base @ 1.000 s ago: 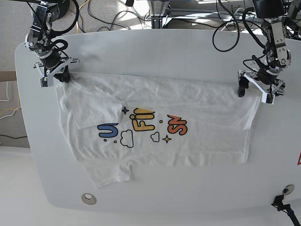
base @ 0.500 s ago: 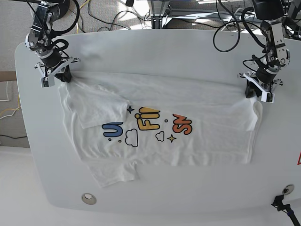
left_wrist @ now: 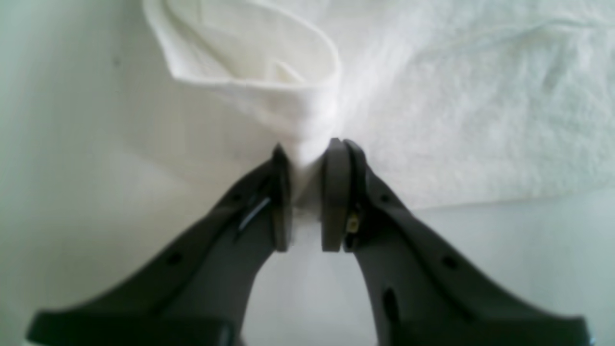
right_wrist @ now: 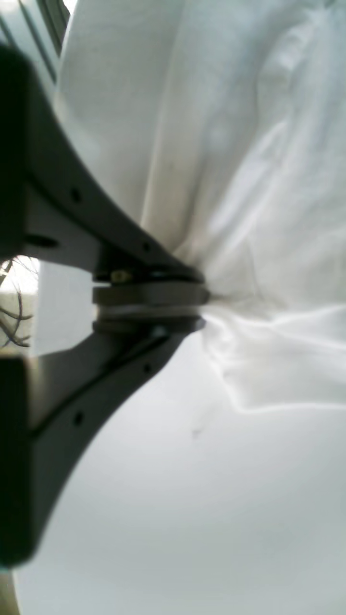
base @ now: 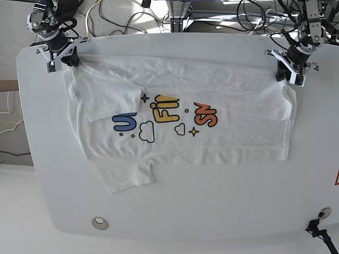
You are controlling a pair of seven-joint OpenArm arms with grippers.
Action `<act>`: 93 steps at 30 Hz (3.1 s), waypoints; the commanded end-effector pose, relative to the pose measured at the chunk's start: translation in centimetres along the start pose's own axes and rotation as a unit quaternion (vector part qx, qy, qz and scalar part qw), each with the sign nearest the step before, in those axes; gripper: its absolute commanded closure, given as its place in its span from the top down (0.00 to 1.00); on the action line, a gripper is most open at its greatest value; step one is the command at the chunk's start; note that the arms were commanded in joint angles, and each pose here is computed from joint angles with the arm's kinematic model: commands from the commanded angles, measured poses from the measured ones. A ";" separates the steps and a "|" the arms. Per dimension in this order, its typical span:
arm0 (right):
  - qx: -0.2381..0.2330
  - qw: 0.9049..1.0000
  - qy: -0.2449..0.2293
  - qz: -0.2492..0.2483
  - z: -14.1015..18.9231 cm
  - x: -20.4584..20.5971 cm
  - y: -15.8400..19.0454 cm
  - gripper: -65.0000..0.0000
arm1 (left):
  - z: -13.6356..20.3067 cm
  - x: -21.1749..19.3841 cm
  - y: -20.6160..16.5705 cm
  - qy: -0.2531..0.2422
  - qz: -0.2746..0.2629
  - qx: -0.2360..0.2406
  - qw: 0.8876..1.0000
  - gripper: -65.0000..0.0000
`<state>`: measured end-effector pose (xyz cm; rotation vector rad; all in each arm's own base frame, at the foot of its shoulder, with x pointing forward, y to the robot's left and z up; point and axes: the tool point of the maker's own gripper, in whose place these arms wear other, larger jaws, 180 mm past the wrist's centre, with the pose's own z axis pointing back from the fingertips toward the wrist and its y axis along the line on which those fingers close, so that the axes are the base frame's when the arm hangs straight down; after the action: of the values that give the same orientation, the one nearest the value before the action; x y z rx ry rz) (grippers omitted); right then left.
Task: Fold the T-shirt properly
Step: 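Regrasp the shirt edge with both grippers and pull it back, then release the edge and move both grippers to the shirt's hem side, then grasp the hem edge with both grippers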
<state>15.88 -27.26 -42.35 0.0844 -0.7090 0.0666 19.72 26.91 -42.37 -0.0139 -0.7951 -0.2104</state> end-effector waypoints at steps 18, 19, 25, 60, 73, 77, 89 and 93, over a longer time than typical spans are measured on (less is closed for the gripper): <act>-0.022 0.999 0.015 0.028 3.2 -0.9 -1.0 0.08 | 6.6 -4.0 -0.7 0.053 -0.023 0.013 0.998 0.47; -0.021 0.999 0.014 0.027 3.2 -0.8 -1.0 0.20 | 6.6 -4.0 -0.7 0.053 -0.023 0.013 0.998 0.60; -0.032 0.999 -0.008 0.034 3.2 0.9 -1.8 0.66 | 6.7 -2.0 0.0 0.034 -0.049 0.016 0.998 0.91; -0.014 0.992 -0.121 0.025 -4.2 17.0 -1.8 0.67 | -11.0 11.9 9.0 -0.015 0.086 0.041 0.995 0.91; -0.013 0.992 -0.124 0.025 -4.2 17.3 -1.8 0.66 | -11.9 9.7 7.0 0.012 0.073 0.019 0.997 0.45; -0.013 0.991 -0.133 0.025 -4.2 18.1 -1.8 0.66 | -11.8 9.6 7.0 0.013 0.071 0.020 0.997 0.23; 0.030 0.986 -0.160 -0.033 -9.9 24.6 -1.5 0.66 | -11.8 8.8 6.9 0.020 0.072 0.019 0.997 0.00; 0.059 0.981 -0.174 -0.054 -12.7 27.4 -0.4 0.66 | -11.7 8.5 6.8 0.023 0.072 0.018 0.997 0.00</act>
<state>43.80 -25.74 -34.84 0.2337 -1.0157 -0.0199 36.48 30.57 -42.73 -0.0559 -0.8487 -0.0341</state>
